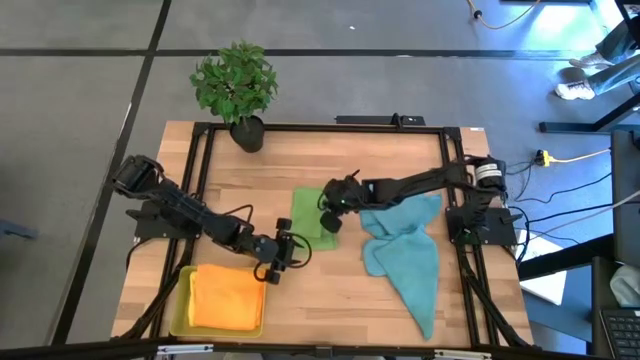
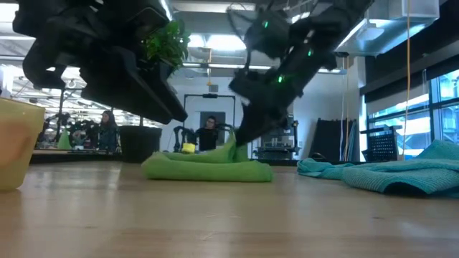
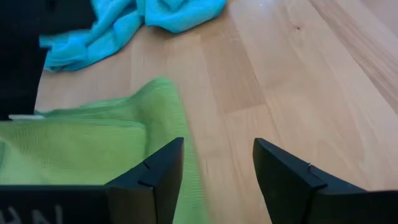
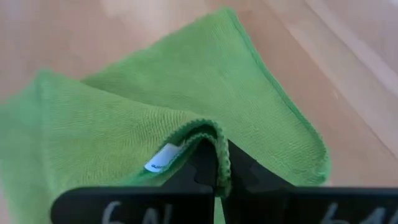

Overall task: Fold microfiber towels
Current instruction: Fold the green microfiber cloth

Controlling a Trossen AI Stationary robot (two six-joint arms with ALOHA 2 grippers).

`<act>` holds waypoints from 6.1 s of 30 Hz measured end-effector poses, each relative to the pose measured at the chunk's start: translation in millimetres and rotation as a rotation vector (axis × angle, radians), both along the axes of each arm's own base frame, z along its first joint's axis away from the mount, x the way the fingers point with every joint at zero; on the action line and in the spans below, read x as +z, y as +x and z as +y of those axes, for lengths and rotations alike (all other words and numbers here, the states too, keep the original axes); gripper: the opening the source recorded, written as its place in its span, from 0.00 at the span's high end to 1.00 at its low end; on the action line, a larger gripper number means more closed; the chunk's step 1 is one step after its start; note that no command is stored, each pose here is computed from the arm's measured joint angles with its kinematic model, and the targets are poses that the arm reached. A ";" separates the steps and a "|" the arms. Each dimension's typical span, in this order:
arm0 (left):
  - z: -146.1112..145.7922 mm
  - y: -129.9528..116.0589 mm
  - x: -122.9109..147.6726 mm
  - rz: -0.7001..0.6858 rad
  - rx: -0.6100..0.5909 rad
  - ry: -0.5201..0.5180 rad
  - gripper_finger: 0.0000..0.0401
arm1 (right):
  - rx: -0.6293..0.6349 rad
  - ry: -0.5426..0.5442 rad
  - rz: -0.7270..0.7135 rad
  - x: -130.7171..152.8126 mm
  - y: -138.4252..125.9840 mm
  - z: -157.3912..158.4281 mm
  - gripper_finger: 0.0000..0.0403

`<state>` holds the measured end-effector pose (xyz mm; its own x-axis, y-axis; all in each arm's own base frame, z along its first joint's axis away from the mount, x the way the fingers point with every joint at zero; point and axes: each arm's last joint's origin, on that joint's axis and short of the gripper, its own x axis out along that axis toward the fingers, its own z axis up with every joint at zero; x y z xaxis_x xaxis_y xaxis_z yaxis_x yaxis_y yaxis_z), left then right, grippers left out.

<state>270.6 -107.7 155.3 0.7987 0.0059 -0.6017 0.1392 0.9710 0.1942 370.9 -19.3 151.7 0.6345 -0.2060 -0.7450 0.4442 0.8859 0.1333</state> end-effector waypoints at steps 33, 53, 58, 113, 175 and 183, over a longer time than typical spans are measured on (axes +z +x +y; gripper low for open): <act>0.6 -3.3 -3.8 0.049 0.029 -0.022 0.54 | -0.139 -0.151 0.029 23.7 -16.7 24.9 0.99; 3.9 -2.2 -3.7 0.045 0.055 -0.011 0.54 | -0.143 -0.130 0.064 -4.3 -5.3 -11.6 0.72; 12.4 -1.8 -4.0 0.023 0.180 0.082 0.55 | -0.120 -0.122 0.064 -2.3 -5.8 -11.0 0.60; 87.8 65.5 -35.9 0.178 0.194 0.316 0.55 | 0.199 -0.115 -0.310 8.4 -70.1 65.6 0.87; 140.2 41.1 -1.9 0.249 0.596 0.481 0.87 | 0.173 0.128 -0.204 -69.1 -38.1 59.2 0.99; 135.0 28.1 30.0 0.185 0.612 0.446 0.65 | 0.177 0.131 -0.208 -69.1 -38.0 59.4 0.99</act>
